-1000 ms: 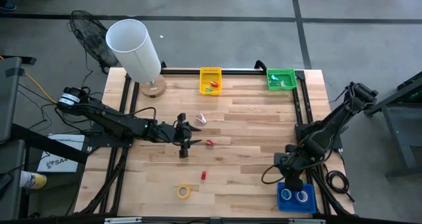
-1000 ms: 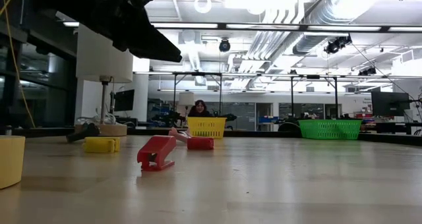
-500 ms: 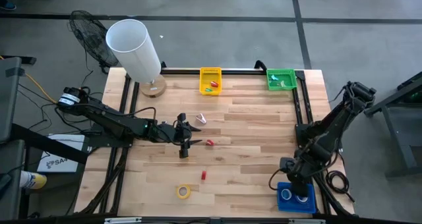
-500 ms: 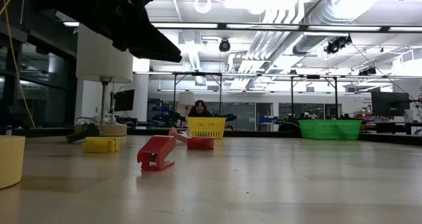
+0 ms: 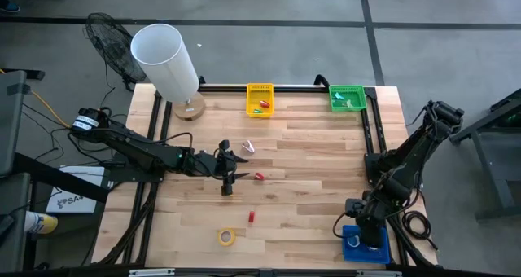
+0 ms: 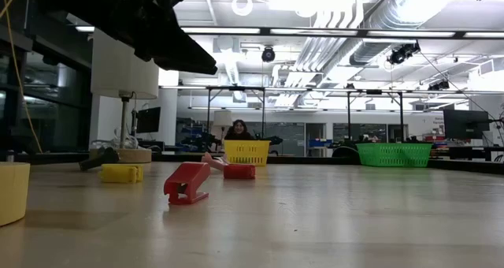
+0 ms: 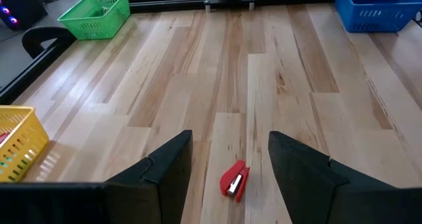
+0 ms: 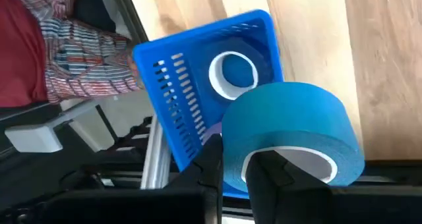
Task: Pick and place Stapler, Stapler remover, tape
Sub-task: Put the light blue tape into the blue bin
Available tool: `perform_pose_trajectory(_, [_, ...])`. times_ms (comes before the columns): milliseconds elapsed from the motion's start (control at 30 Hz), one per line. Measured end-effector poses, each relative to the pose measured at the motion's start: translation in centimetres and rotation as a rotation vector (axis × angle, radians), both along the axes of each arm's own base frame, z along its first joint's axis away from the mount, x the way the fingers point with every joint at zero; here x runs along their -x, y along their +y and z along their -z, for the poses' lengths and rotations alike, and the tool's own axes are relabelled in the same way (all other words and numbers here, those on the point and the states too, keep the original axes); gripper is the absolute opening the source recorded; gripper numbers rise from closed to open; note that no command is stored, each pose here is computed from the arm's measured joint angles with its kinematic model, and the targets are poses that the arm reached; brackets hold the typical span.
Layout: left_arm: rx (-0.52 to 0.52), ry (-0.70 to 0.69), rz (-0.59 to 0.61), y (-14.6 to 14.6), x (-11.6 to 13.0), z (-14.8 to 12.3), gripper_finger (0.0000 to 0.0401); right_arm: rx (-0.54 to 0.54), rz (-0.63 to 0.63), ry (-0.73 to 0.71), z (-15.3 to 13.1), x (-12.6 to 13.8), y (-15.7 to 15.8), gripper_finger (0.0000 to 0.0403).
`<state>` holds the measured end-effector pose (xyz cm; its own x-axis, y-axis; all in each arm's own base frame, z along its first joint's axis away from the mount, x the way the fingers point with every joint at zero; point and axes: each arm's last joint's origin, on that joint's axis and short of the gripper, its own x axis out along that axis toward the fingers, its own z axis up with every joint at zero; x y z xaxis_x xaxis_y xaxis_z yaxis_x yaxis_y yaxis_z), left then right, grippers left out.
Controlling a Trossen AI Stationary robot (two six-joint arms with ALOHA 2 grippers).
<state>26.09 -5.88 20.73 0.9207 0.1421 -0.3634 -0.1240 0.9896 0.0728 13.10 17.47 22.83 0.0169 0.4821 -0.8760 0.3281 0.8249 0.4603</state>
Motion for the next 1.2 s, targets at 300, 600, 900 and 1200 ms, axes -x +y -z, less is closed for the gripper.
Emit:
perform_pose_trajectory(300, [-0.001, 0.000, -0.002, 0.0, 0.0, 0.0, 0.0195, 0.076, -0.019, -0.129, -3.3, -1.6, 1.4, 0.0029])
perform_pose_trajectory(600, [-0.001, 0.000, -0.002, 0.0, 0.0, 0.0, 0.0195, 0.169, -0.089, 0.006, -3.3, -4.0, 4.7, 0.0029])
perform_pose_trajectory(900, [0.003, -0.001, -0.002, 0.0, 0.0, 0.0, 0.0195, 0.237, -0.130, 0.121, -0.4, -5.3, 7.2, 0.0029])
perform_pose_trajectory(1200, [0.011, 0.000, 0.007, 0.0, 0.0, 0.0, 0.0195, 0.280, -0.095, 0.123, 0.1, -4.5, 8.1, 0.0029])
